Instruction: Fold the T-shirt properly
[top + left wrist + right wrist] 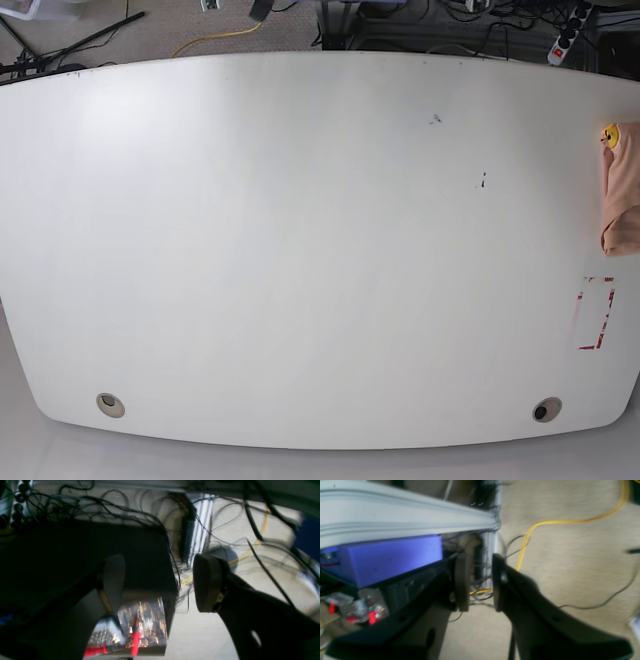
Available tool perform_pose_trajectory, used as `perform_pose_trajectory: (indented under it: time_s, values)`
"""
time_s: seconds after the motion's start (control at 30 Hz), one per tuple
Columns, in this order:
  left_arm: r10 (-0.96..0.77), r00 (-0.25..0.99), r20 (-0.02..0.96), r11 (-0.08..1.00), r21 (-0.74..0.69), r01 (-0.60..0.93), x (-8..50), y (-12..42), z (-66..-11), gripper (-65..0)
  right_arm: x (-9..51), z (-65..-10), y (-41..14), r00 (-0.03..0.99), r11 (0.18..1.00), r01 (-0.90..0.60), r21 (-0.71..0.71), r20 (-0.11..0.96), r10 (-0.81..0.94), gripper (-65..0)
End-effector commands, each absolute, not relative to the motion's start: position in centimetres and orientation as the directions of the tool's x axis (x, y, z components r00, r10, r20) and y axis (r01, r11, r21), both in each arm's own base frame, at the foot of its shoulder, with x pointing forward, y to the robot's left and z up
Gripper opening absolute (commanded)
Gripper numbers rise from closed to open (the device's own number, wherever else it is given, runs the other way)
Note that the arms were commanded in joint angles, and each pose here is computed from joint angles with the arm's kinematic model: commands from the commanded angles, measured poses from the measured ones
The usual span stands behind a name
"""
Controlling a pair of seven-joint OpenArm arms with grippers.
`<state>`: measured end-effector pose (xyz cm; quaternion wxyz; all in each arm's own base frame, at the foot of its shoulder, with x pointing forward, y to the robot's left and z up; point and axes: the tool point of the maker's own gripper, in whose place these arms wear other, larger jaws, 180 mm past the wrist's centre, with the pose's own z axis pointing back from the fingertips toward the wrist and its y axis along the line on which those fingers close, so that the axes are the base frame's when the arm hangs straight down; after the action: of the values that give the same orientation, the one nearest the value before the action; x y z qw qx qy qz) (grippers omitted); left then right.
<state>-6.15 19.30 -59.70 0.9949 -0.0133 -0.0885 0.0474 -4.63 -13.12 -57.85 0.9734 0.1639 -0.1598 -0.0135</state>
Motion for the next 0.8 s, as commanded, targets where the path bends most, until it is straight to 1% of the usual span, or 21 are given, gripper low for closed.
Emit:
perform_pose_trajectory:
  time_s: [0.0, 0.07, 0.13, 0.23, 0.33, 0.43, 0.5, 0.63, 0.77]
  values:
    - [0.117, 0.989, 0.091, 0.993, -0.034, -0.114, -8.4, 19.5, -61.0, -25.7, -5.1, -59.3, -14.7, 0.960, 0.965, -0.006, 0.263, 0.272, -0.069, -51.4]
    - [0.122, 0.991, 0.059, 0.992, -0.022, -0.121, -8.2, 20.5, -61.9, -25.7, -4.9, -60.6, -14.9, 0.968, 0.971, -0.002, 0.241, 0.243, -0.058, -51.4]
    - [0.130, 0.990, 0.055, 0.991, -0.024, -0.129, -7.0, 20.6, -62.8, -25.7, -4.6, -61.6, -15.0, 0.974, 0.973, 0.003, 0.229, 0.219, -0.054, -51.4]
    - [0.080, 0.996, 0.035, 0.996, -0.042, -0.078, -5.9, 19.9, -63.8, -25.7, -4.3, -62.6, -14.9, 0.981, 0.973, 0.005, 0.231, 0.188, -0.050, -51.4]
    - [0.041, 0.999, 0.014, 0.998, -0.055, -0.040, -5.1, 19.2, -64.6, -25.7, -3.4, -63.2, -15.9, 0.983, 0.976, 0.011, 0.217, 0.176, -0.050, -51.2]
    - [0.049, 0.999, -0.006, 0.997, -0.054, -0.049, -4.0, 19.0, -65.2, -25.7, -2.1, -63.7, -16.0, 0.984, 0.976, 0.019, 0.216, 0.170, -0.057, -50.7]
    - [0.056, 0.998, -0.007, 0.998, -0.033, -0.056, -3.4, 19.4, -65.3, -25.7, -1.6, -64.0, -15.8, 0.985, 0.976, 0.023, 0.217, 0.164, -0.060, -50.7]
    - [0.070, 0.998, 0.003, 0.996, 0.047, -0.070, -2.2, 19.9, -65.6, -25.7, -0.4, -64.5, -17.2, 0.988, 0.984, 0.035, 0.175, 0.141, -0.060, -50.6]
    - [0.069, 0.998, -0.001, 0.996, 0.055, -0.069, -2.1, 19.7, -65.7, -25.7, 0.5, -64.8, -17.0, 0.989, 0.983, 0.041, 0.179, 0.136, -0.066, -50.6]
